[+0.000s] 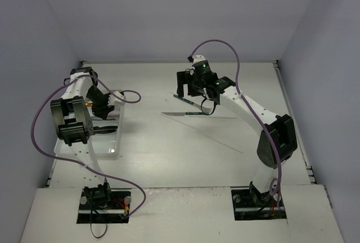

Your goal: Sort the eating utensils into containers

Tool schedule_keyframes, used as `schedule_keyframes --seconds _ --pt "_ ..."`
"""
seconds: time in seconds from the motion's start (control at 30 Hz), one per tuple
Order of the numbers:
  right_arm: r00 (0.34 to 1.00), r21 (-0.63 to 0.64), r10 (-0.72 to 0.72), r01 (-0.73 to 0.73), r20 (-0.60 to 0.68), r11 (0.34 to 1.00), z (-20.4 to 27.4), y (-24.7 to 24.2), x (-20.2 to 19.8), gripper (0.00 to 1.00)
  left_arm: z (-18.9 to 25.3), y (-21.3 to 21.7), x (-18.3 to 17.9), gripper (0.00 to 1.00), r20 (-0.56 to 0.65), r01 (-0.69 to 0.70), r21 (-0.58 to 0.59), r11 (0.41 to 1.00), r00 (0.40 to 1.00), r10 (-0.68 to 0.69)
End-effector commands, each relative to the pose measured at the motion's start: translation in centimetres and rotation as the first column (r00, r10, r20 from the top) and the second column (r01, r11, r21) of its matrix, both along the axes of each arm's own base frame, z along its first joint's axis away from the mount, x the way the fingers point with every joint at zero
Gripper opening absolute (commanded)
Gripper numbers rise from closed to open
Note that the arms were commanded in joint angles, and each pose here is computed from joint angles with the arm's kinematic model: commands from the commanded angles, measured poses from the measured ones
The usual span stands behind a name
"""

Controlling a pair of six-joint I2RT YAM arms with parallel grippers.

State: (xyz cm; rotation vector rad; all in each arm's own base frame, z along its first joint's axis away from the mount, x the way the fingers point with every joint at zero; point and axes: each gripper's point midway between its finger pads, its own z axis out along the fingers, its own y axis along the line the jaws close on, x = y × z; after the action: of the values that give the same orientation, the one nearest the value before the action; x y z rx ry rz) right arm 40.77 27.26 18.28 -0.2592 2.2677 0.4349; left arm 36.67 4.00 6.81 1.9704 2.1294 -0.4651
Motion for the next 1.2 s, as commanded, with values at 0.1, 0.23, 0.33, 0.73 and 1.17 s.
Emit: schedule_keyframes --seconds 0.1,0.23,0.33,0.73,1.17 --pt "0.996 -0.086 -0.067 0.072 0.057 0.994 0.2 -1.6 2.8 0.8 5.9 -0.6 2.0 0.44 0.162 -0.015 -0.016 1.0 0.987 0.017" --pt "0.998 -0.152 -0.055 0.059 0.035 0.987 -2.1 -1.3 4.2 0.66 11.1 -2.7 2.3 0.46 0.277 -0.054 -0.114 0.992 0.957 0.084" --pt "0.999 -0.2 -0.034 0.035 0.008 0.979 -4.3 -0.9 5.2 0.58 15.2 -4.2 2.0 0.52 0.333 -0.11 -0.205 0.972 0.926 0.175" --pt "0.994 -0.325 0.044 -0.074 -0.097 0.943 -11.6 -0.3 6.8 0.6 21.0 -8.3 -2.4 0.67 0.295 -0.187 -0.433 0.882 0.895 0.335" --pt "0.981 -0.335 0.09 -0.144 -0.171 0.931 -15.0 -0.3 5.8 0.33 21.1 -8.4 -2.4 0.68 0.292 -0.193 -0.441 0.876 0.893 0.343"
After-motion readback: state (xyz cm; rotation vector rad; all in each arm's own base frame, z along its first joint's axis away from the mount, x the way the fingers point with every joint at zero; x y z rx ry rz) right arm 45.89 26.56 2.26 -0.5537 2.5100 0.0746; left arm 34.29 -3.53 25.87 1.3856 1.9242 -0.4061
